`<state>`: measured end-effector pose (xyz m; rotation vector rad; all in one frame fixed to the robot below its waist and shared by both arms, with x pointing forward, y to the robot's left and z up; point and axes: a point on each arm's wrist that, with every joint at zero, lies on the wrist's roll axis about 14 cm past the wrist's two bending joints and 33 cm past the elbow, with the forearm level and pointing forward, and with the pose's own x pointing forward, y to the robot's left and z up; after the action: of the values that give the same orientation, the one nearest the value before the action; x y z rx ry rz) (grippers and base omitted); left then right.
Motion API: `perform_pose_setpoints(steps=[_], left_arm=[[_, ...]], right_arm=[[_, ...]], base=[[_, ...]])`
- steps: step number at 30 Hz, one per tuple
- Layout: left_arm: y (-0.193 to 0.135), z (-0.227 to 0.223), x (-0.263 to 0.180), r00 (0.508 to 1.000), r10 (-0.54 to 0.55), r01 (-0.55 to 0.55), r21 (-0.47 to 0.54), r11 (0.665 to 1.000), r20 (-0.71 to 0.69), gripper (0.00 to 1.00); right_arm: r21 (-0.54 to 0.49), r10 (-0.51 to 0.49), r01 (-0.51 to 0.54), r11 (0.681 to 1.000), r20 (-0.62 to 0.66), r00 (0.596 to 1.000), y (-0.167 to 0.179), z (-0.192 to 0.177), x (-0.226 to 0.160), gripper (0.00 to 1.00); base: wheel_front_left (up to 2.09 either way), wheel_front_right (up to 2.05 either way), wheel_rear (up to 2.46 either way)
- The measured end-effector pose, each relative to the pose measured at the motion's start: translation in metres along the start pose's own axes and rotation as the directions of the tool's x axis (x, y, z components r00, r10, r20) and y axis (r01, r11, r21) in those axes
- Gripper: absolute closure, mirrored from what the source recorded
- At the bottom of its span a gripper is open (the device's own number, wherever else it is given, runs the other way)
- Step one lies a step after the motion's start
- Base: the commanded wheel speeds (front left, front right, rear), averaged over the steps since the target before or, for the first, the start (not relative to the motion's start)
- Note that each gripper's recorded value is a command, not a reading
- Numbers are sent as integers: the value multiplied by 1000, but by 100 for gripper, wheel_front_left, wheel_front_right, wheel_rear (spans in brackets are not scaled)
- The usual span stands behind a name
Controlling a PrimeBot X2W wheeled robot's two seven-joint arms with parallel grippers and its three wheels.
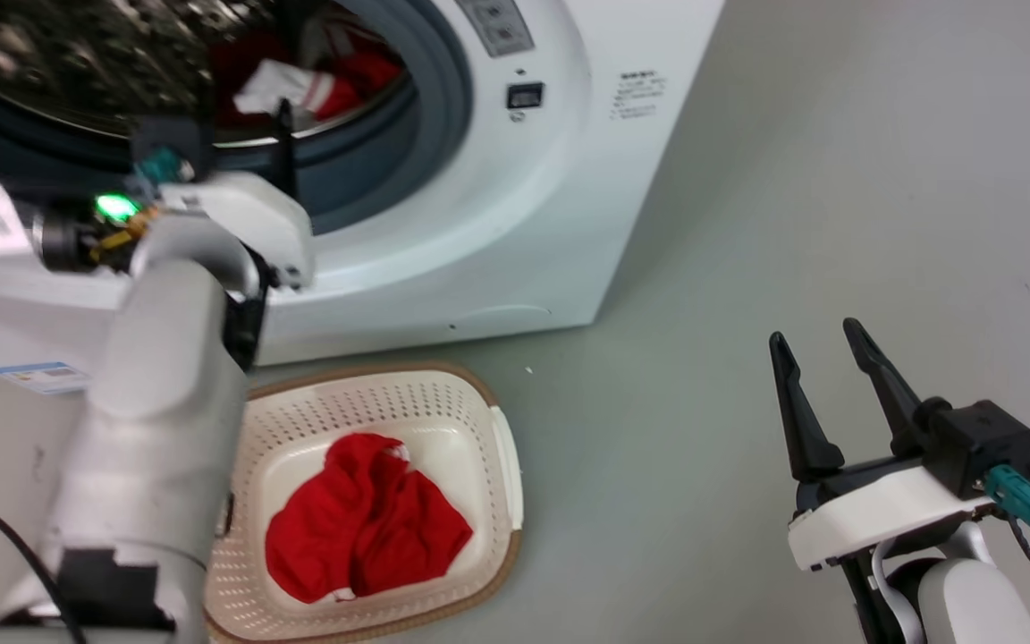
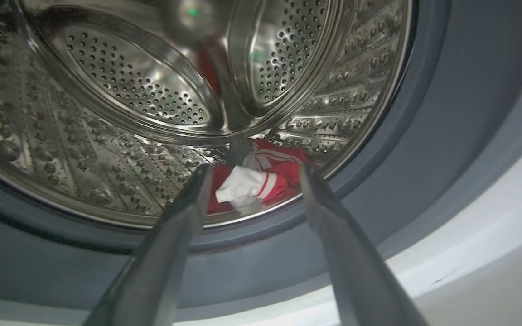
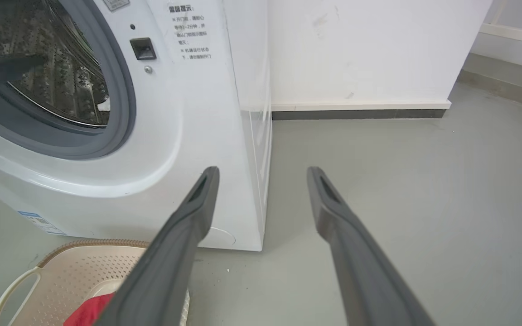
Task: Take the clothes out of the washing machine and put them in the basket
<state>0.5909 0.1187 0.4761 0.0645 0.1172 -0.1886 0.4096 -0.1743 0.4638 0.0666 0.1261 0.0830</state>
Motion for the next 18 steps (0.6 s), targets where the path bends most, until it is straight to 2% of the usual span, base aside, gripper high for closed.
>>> perform_pose_setpoints(steps=[9,18], left_arm=[[14,-39,70,976,-15,17,5,1000,-217,0],[18,-83,121,915,-16,23,13,1000,-404,0]], right_arm=[[11,-39,40,999,-68,997,-16,-32,10,0],[25,-73,78,997,-142,987,-29,-66,13,0]], base=[[0,0,0],[0,0,0]])
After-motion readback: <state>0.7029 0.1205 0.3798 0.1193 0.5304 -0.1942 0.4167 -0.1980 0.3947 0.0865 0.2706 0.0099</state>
